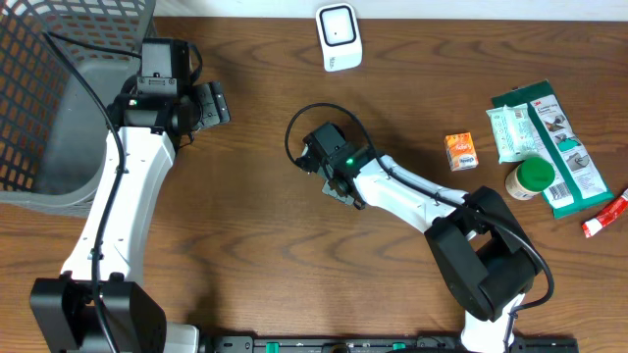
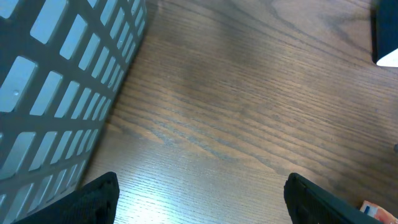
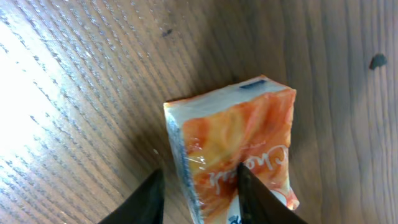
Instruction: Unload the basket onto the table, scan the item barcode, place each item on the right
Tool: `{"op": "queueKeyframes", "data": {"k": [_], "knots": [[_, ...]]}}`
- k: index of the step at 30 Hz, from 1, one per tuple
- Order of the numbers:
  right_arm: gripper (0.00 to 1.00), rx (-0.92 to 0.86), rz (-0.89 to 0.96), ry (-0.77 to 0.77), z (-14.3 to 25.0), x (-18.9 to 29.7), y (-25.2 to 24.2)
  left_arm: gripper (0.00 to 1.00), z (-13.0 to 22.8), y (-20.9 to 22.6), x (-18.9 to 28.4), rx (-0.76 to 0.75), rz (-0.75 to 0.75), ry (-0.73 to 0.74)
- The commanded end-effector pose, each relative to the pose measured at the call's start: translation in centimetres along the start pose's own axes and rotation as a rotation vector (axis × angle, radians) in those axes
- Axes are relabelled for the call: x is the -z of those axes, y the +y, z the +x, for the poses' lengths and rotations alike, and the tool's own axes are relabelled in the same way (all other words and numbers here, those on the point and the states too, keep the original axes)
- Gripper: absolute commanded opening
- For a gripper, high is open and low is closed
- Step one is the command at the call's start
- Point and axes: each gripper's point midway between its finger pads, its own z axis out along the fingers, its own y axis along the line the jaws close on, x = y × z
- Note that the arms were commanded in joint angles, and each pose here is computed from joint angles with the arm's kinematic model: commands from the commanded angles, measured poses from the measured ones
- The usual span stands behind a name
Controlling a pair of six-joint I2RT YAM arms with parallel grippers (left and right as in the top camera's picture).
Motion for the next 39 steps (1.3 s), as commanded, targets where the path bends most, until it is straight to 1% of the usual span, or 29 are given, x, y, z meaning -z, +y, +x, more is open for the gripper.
{"op": "queueKeyframes", "data": {"k": [1,3,4,5,7,9,12,18,21,24,26,29,33,35,39], "knots": [[0.4,0.024,-0.104,0.052,1.9,-2.1,3.0,0.86,-1.2,-0.3,1.3,0.013,0.019,-0.04],[0.44,0.026,-0.104,0.051,1.9,-2.1,3.1,0.86,-1.2,-0.3,1.3,0.014,0.02,-0.04],[0.43,0.027,-0.104,0.05,1.8,-2.1,3.1,0.86,-1.2,-0.3,1.3,0.013,0.02,-0.04],[0.38,0.029,-0.104,0.05,1.8,-2.1,3.2,0.86,-1.2,-0.3,1.3,0.013,0.02,-0.04],[0.21,0.031,-0.104,0.049,1.8,-2.0,3.2,0.86,-1.2,-0.3,1.3,0.013,0.02,-0.04],[0.09,0.035,-0.105,0.048,1.7,-2.0,3.4,0.86,-1.2,-0.3,1.3,0.013,0.02,-0.04],[0.01,0.026,-0.107,0.041,1.5,-1.9,3.4,0.86,-1.2,-0.3,1.3,0.013,0.02,-0.04],[0.01,-0.095,-0.119,-0.008,-0.3,-0.2,2.7,0.86,-1.2,-0.3,1.3,0.014,0.02,-0.04],[0.01,-0.21,-0.144,-0.034,-1.7,2.5,1.8,0.86,-1.2,-0.3,1.3,0.013,0.02,-0.04],[0.01,-0.309,-0.303,-0.07,-3.5,6.4,2.4,0.86,-1.2,-0.3,1.3,0.013,0.02,-0.04],[0.01,-0.343,-0.402,-0.087,-4.6,8.9,2.8,0.86,-1.2,-0.3,1.3,0.013,0.02,-0.04],[0.01,-0.394,-0.492,-0.105,-5.8,12.2,2.4,0.86,-1.2,-0.3,1.3,0.013,0.02,-0.04],[0.01,-0.449,-0.558,-0.15,-7.0,15.8,0.4,0.86,-1.2,-0.3,1.3,0.013,0.02,-0.04],[0.01,-0.51,-0.572,-0.182,-7.7,17.2,-1.1,0.86,-1.2,-0.3,1.3,0.013,0.02,-0.04],[0.01,-0.568,-0.586,-0.312,-9.6,20.0,-4.5,0.86,-1.2,-0.3,1.3,0.013,0.02,-0.04]]}}
